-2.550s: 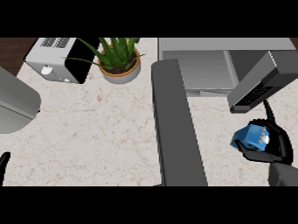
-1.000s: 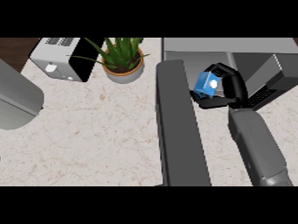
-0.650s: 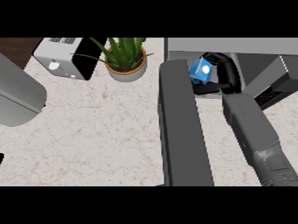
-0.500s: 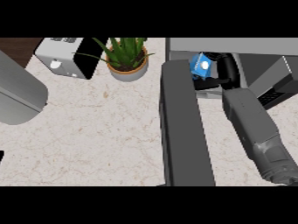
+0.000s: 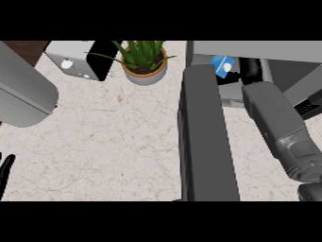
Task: Pick up the milk, place it into the microwave and close the microwave
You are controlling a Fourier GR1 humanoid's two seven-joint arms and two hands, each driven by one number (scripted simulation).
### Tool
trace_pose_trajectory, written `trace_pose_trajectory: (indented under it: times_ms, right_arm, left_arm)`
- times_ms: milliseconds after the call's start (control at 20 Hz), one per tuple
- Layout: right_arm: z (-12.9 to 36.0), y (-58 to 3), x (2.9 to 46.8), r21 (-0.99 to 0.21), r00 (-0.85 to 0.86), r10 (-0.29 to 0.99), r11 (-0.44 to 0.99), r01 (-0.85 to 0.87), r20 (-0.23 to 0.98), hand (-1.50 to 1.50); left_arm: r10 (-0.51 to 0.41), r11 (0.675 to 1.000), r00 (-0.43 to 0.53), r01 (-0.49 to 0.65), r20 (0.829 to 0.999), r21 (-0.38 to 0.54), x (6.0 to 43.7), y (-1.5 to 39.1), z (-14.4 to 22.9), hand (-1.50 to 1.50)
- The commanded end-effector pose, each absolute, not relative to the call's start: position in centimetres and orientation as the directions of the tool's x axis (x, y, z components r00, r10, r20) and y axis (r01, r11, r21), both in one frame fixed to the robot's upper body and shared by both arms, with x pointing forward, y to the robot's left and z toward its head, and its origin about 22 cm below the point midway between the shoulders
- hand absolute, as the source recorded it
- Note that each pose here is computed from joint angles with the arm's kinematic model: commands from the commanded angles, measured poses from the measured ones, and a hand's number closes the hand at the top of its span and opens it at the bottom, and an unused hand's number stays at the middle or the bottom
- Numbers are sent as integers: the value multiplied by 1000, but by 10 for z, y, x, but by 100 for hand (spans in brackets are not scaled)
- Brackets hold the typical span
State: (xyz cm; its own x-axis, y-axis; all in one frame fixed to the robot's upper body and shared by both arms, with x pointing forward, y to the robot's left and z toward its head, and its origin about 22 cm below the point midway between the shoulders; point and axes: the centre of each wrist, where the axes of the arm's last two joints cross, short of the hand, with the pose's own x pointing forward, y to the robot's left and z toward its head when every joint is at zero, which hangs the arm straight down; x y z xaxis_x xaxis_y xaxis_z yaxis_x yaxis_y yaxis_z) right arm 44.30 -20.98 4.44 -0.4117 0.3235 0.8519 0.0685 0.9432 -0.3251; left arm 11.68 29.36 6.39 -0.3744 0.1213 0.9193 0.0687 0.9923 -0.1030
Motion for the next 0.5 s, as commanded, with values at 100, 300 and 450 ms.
trace_pose_trajectory:
  times_ms: [100, 300, 450]
  right_arm:
    - [62, -214, 452, -341, -375, 383, 924, 175, 844, 150]
    - [59, -219, 451, -303, -308, 401, 897, 320, 863, 150]
    - [70, -220, 455, -326, -309, 459, 858, 397, 833, 150]
  left_arm:
    - [113, 992, -396, 96, 911, -82, 125, 290, 72, -150]
    - [109, 992, -382, 100, 918, -76, 128, 287, 64, -150]
    - [73, 994, -385, 104, 920, -35, 130, 289, 68, -150]
